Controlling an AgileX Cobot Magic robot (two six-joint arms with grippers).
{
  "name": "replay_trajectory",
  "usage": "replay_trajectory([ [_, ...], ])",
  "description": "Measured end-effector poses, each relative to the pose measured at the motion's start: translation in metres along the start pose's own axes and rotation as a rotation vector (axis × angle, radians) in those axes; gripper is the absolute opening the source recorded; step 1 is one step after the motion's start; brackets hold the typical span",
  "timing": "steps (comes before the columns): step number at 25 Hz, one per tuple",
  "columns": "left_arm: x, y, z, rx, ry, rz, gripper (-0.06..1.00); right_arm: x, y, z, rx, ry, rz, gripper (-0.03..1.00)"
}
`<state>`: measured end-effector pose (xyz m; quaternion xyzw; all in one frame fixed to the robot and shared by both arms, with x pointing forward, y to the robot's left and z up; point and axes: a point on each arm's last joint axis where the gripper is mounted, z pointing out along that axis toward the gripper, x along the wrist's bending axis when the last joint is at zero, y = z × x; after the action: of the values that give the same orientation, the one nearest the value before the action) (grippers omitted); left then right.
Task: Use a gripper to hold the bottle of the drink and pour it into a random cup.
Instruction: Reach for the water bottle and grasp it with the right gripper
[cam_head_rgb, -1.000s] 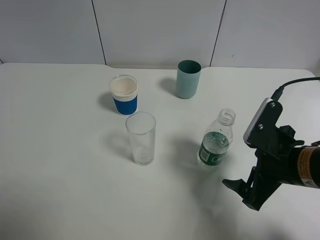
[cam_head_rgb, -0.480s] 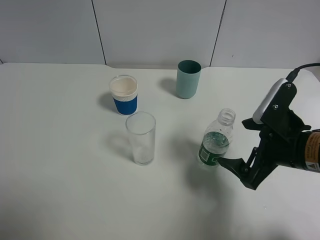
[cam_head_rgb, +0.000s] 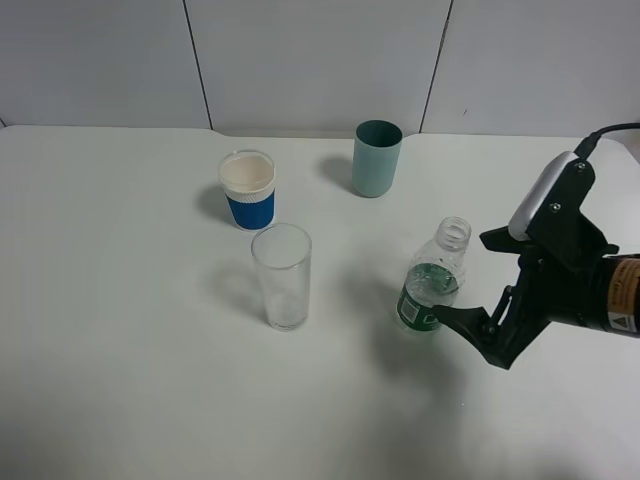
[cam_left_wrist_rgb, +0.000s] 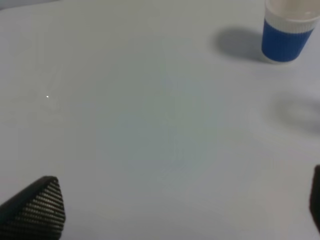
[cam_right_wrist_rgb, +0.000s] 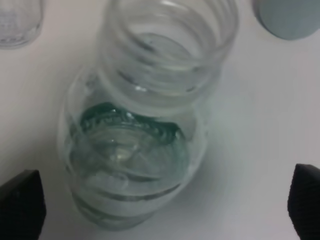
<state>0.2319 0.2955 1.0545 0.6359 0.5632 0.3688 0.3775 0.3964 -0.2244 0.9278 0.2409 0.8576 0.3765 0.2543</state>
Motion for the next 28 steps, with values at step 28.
replay_trajectory([
  [28, 0.0, 0.0, 0.0, 0.0, 0.0, 0.0, 0.99, -0.002, -0.022, 0.033, -0.097, 0.133, -0.011, 0.97],
])
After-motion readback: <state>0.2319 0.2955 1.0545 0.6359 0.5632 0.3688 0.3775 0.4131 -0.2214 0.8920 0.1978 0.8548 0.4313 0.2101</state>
